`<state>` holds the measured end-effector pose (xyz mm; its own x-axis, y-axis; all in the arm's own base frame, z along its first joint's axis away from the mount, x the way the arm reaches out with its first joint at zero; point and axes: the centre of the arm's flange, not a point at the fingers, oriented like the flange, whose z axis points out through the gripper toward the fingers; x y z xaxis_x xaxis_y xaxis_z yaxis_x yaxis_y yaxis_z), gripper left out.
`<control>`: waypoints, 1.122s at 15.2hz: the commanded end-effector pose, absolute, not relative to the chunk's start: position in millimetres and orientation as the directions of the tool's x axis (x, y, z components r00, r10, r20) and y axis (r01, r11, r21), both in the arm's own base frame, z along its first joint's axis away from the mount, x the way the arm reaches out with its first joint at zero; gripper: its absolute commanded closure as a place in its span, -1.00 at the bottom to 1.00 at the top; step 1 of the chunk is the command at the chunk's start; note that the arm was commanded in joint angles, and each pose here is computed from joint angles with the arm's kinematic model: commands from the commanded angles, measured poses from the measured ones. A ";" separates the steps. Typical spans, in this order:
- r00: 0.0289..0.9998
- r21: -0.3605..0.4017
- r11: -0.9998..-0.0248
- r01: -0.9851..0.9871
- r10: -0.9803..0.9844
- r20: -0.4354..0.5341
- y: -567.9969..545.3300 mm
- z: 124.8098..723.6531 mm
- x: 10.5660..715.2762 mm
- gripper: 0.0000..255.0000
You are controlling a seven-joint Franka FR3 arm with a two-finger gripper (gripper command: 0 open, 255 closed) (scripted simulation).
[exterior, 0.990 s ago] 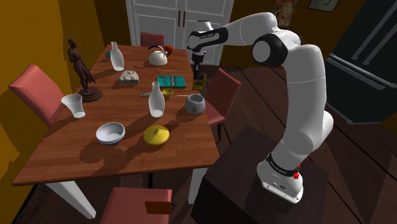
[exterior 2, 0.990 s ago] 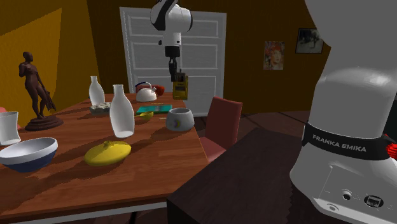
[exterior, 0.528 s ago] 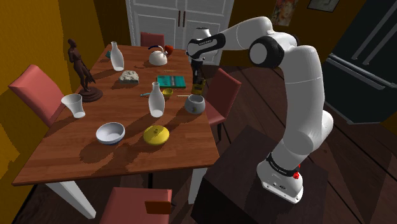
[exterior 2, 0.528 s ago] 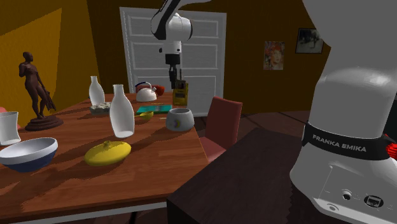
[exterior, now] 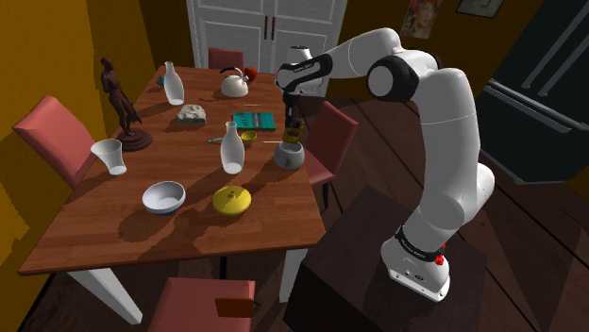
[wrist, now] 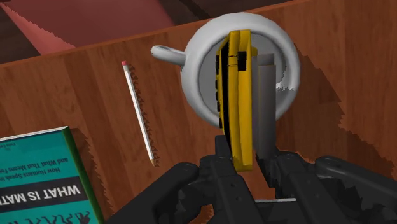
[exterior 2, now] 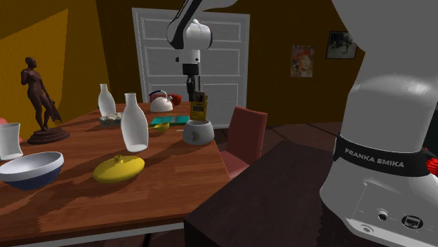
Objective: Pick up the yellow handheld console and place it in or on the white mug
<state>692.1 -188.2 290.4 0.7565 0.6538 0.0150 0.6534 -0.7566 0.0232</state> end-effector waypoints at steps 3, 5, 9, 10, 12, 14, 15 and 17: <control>0.757 0.016 -0.757 0.653 0.654 0.010 -188.3 284.9 690.8 1.00; 0.757 0.016 -0.757 0.653 0.654 0.010 -188.1 284.9 690.5 -1.00; 0.757 0.016 -0.757 0.653 0.654 0.010 -188.3 284.9 690.8 -1.00; 0.757 0.016 -0.757 0.653 0.654 0.010 -188.2 298.1 690.6 -1.00; 0.757 0.016 -0.757 0.653 0.654 0.010 -188.1 324.5 690.1 -1.00; 0.757 0.016 -0.757 0.653 0.654 0.010 -188.0 334.9 689.9 -1.00; 0.757 0.016 -0.757 0.653 0.654 0.010 -188.0 334.9 689.9 -1.00; 0.757 0.016 -0.757 0.653 0.654 0.010 -188.0 334.9 689.9 -1.00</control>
<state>690.0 -187.8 334.3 0.7568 0.6536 0.0100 0.6534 -0.7568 0.0160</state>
